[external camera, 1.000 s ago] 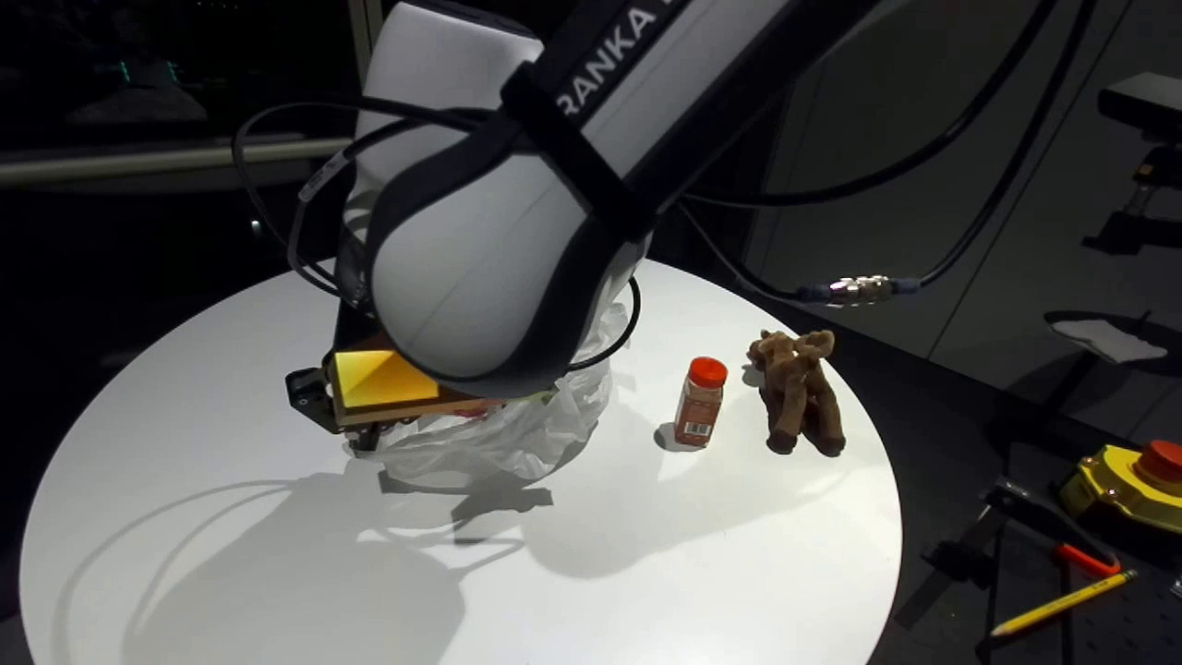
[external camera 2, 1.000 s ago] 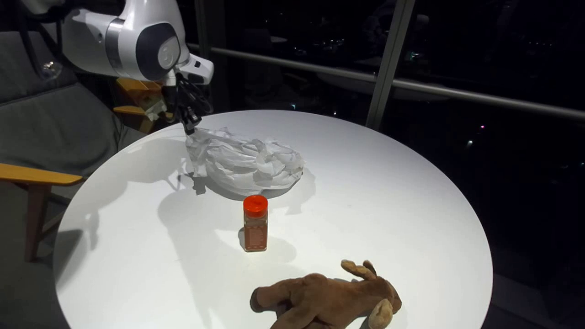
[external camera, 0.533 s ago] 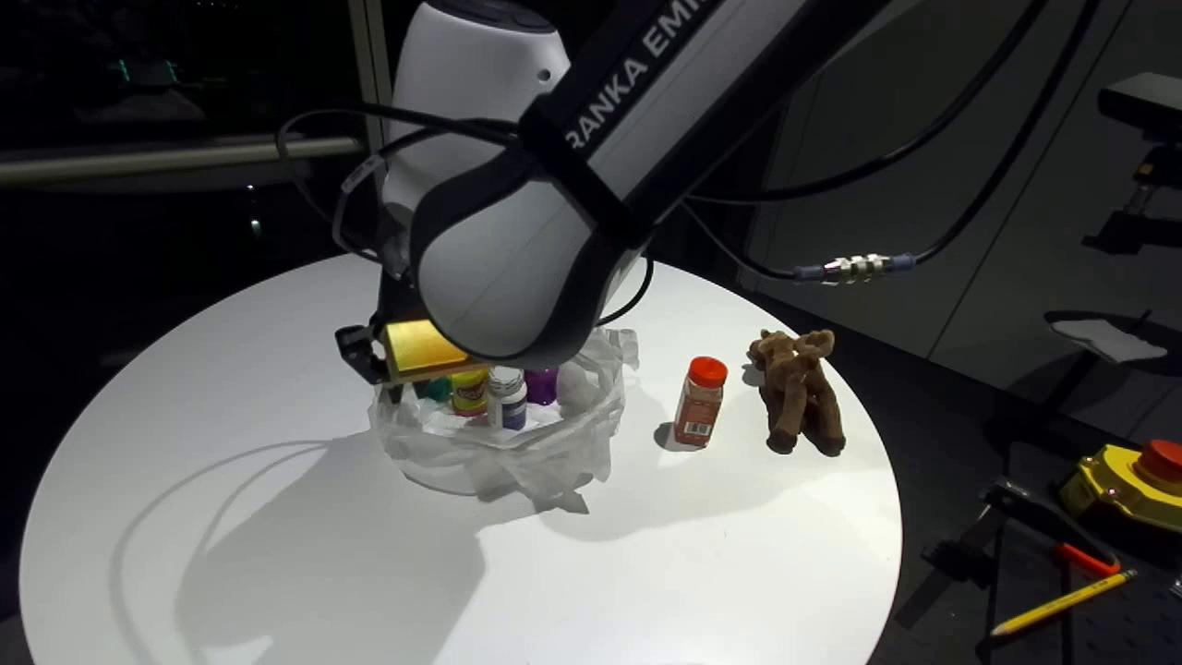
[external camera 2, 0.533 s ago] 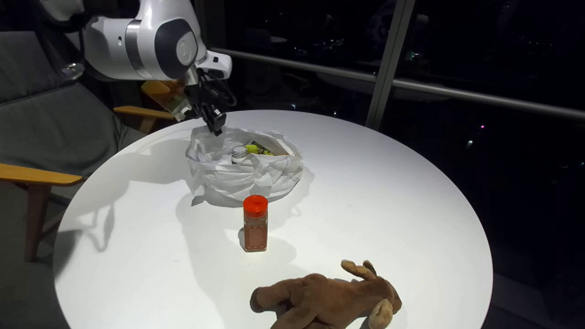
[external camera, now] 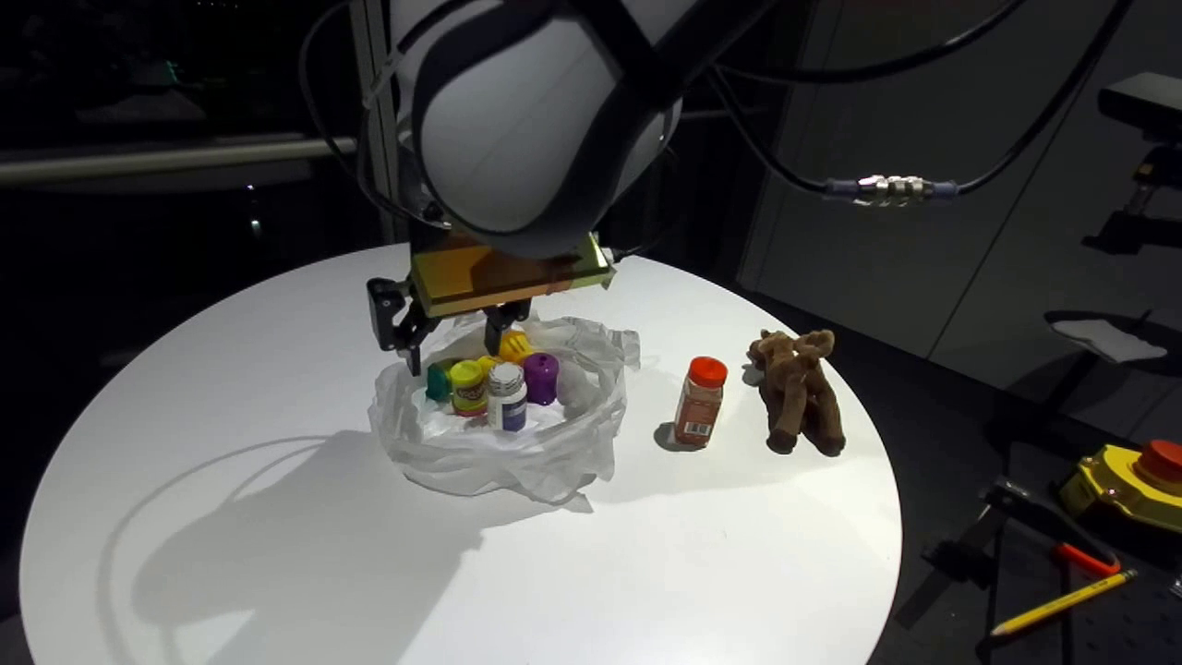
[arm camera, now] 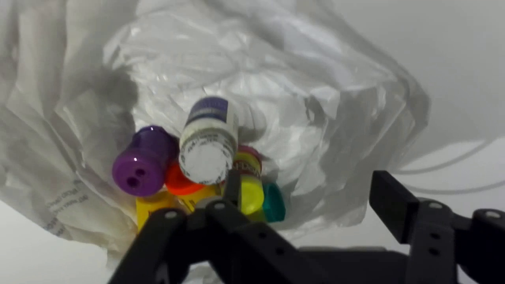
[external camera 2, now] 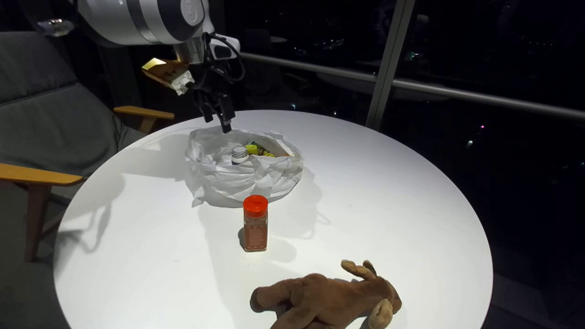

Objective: Remove the deer toy and containers from the white plastic bag and place them on the table

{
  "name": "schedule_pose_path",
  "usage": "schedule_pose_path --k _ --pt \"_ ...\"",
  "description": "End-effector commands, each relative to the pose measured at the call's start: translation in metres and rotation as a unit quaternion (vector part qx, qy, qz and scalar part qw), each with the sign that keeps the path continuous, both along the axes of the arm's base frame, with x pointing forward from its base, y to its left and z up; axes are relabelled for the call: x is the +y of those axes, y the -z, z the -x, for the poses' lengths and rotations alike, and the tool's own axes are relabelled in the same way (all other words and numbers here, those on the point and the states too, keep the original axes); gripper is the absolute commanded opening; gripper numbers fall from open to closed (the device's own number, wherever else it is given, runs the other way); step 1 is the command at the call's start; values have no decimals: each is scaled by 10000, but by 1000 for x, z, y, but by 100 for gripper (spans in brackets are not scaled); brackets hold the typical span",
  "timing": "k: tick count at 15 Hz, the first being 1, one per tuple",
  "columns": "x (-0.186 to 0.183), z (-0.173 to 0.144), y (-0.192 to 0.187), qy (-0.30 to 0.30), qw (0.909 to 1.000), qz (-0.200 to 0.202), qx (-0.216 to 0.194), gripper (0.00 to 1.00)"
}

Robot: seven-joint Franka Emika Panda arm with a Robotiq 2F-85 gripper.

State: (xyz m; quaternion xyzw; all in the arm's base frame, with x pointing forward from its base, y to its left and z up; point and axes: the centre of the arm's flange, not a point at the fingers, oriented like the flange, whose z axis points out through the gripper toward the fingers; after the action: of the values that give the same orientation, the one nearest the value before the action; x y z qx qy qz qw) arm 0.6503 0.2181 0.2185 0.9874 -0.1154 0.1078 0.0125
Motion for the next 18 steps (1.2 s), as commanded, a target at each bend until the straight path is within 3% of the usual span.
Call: schedule_pose_path --k 1,5,12,18 --pt "-12 7 -4 -199 9947 -87 1001 100" --pt "-31 7 6 -56 9910 294 1305 100" --pt "-37 1 11 -175 9958 336 833 100" --pt "-43 -7 24 -139 9961 261 837 100"
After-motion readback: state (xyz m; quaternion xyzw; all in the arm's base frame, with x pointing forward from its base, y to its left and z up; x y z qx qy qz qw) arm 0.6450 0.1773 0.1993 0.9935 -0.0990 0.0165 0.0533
